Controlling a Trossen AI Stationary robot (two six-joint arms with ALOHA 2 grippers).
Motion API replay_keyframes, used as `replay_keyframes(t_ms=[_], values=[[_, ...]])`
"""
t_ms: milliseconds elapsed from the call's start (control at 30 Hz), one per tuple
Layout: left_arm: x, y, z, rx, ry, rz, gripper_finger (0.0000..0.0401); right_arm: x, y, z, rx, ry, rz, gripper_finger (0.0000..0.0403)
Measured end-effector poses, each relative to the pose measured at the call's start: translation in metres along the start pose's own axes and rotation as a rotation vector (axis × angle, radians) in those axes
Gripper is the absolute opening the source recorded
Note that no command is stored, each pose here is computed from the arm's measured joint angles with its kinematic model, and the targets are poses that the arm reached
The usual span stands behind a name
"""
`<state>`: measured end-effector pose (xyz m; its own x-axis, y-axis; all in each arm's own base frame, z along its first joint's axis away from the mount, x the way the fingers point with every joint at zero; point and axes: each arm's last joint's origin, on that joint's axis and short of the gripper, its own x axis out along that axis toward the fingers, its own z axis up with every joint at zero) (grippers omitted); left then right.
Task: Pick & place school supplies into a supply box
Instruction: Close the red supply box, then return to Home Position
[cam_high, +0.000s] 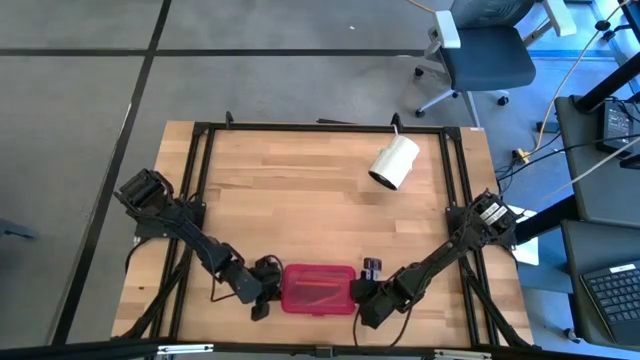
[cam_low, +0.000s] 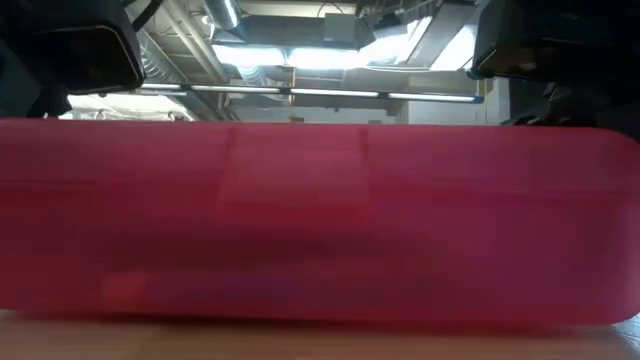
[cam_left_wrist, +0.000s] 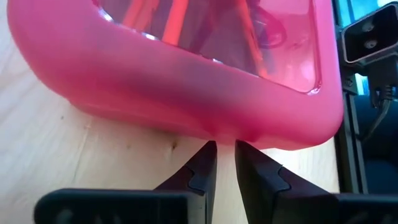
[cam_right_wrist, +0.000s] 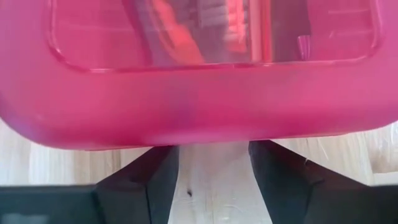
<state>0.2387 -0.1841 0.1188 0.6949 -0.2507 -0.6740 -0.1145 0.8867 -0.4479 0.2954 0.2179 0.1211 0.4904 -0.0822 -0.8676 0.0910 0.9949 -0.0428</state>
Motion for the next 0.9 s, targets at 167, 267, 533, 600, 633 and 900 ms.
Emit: replay_keyframes(t_ms=[167, 267, 533, 600, 633, 900], values=[[0.000, 0.001, -0.001, -0.023, 0.013, 0.006, 0.0053, 0.000, 0.000, -0.001, -0.001, 0.003, -0.002, 0.0200], [0.000, -0.001, -0.002, -0.030, 0.022, -0.006, 0.0055, 0.000, 0.000, -0.001, -0.001, 0.006, -0.001, 0.0200], [-0.002, -0.005, -0.006, -0.054, 0.041, -0.028, 0.0053, -0.005, -0.003, -0.003, -0.012, 0.057, -0.006, 0.0200], [-0.002, -0.005, -0.007, -0.056, 0.072, -0.042, 0.0052, -0.008, -0.004, -0.003, -0.013, 0.066, 0.002, 0.0200], [-0.003, -0.005, -0.008, -0.055, 0.092, -0.050, 0.0052, -0.010, -0.006, -0.004, -0.013, 0.082, 0.002, 0.0200], [-0.024, -0.009, -0.001, -0.083, 0.181, -0.101, 0.0056, -0.055, -0.012, -0.004, 0.070, 0.097, 0.008, 0.0200]])
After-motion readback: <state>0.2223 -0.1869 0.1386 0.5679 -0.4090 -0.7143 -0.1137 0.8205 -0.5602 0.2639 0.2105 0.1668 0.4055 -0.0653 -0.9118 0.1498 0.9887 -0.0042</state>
